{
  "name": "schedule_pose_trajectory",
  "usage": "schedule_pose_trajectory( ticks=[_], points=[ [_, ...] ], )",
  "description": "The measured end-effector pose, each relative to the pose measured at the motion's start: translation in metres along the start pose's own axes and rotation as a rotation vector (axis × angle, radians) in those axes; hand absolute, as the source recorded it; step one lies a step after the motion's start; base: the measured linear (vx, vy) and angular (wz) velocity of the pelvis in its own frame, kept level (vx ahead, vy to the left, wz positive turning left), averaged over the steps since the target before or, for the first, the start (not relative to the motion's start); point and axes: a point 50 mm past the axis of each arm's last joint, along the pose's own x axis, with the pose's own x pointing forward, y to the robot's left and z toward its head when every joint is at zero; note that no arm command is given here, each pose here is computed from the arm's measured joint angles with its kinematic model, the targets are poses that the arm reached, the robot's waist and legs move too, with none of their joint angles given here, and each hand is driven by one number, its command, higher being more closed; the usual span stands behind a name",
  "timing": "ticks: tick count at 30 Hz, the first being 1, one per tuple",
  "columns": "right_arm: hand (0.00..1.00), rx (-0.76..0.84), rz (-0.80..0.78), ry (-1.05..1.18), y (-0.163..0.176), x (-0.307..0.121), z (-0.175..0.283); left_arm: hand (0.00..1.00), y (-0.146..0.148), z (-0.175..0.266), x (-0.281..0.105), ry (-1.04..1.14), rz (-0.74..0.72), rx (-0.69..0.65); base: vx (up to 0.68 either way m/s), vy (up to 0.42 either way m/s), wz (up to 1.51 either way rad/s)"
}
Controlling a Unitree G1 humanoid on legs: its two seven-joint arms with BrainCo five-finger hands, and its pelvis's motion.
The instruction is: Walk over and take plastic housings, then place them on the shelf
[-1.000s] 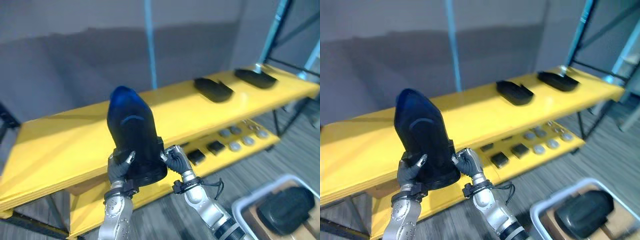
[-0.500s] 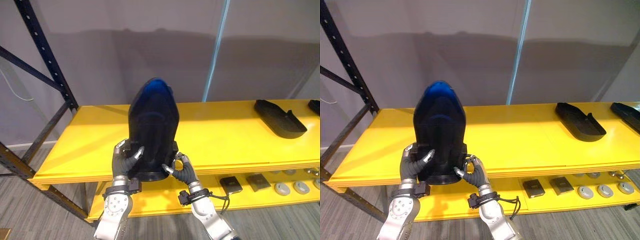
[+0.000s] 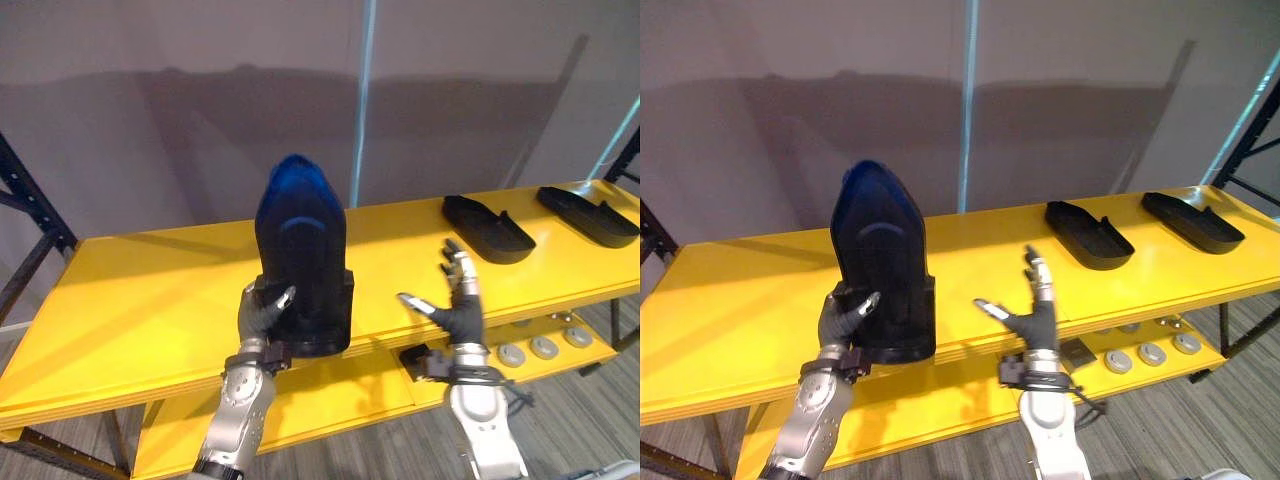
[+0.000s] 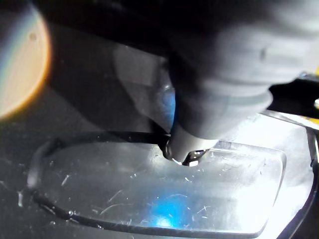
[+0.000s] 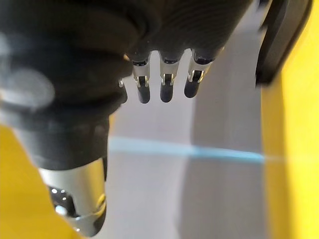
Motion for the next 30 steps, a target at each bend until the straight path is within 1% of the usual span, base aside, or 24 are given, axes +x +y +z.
schedule_pose_trajectory(
  ticks=[3, 5, 8, 11, 14, 16, 17, 19, 22, 24, 30],
  points=[
    [0.0, 0.231, -0.017, -0.029, -0.008, 0.003, 0.012, 1.0, -0.006, 0.007, 0.025, 0.008, 0.025, -0.066, -0.06, 0.008, -0.27],
    [0.0, 0.282, -0.018, -0.04, -0.014, 0.003, 0.015, 1.0, -0.009, 0.012, 0.038, 0.013, 0.032, -0.093, -0.03, 0.003, -0.12],
    [0.0, 0.252, -0.062, -0.031, -0.033, -0.004, 0.017, 1.0, -0.012, 0.028, 0.062, -0.001, 0.034, -0.103, -0.04, 0.005, -0.27],
    [0.0, 0.196, -0.116, 0.029, -0.05, -0.02, 0.011, 1.0, -0.006, 0.044, 0.086, -0.001, 0.068, -0.09, -0.04, -0.004, -0.27],
    [0.0, 0.16, -0.154, 0.172, -0.06, -0.044, -0.008, 1.0, 0.011, 0.075, 0.113, -0.009, 0.133, -0.036, -0.04, 0.001, -0.26],
    [0.0, 0.13, -0.147, 0.278, -0.061, -0.06, -0.023, 1.0, 0.02, 0.109, 0.132, -0.041, 0.178, -0.016, -0.07, 0.008, -0.31],
    [0.0, 0.117, -0.144, 0.31, -0.061, -0.065, -0.027, 1.0, 0.021, 0.117, 0.135, -0.048, 0.19, -0.011, -0.07, 0.021, -0.24],
    [0.0, 0.097, -0.112, 0.412, -0.055, -0.083, -0.041, 1.0, 0.026, 0.146, 0.145, -0.078, 0.21, 0.014, -0.05, 0.02, -0.1],
    [0.0, 0.098, -0.092, 0.466, -0.05, -0.096, -0.047, 1.0, 0.035, 0.165, 0.148, -0.087, 0.223, 0.077, -0.03, 0.023, -0.07],
    [0.0, 0.094, -0.08, 0.483, -0.05, -0.099, -0.05, 1.0, 0.039, 0.169, 0.148, -0.082, 0.227, 0.098, 0.0, 0.0, 0.0],
    [0.0, 0.084, -0.083, 0.531, -0.049, -0.105, -0.058, 1.0, 0.04, 0.171, 0.149, -0.061, 0.237, 0.101, -0.02, 0.024, 0.01]
  ],
)
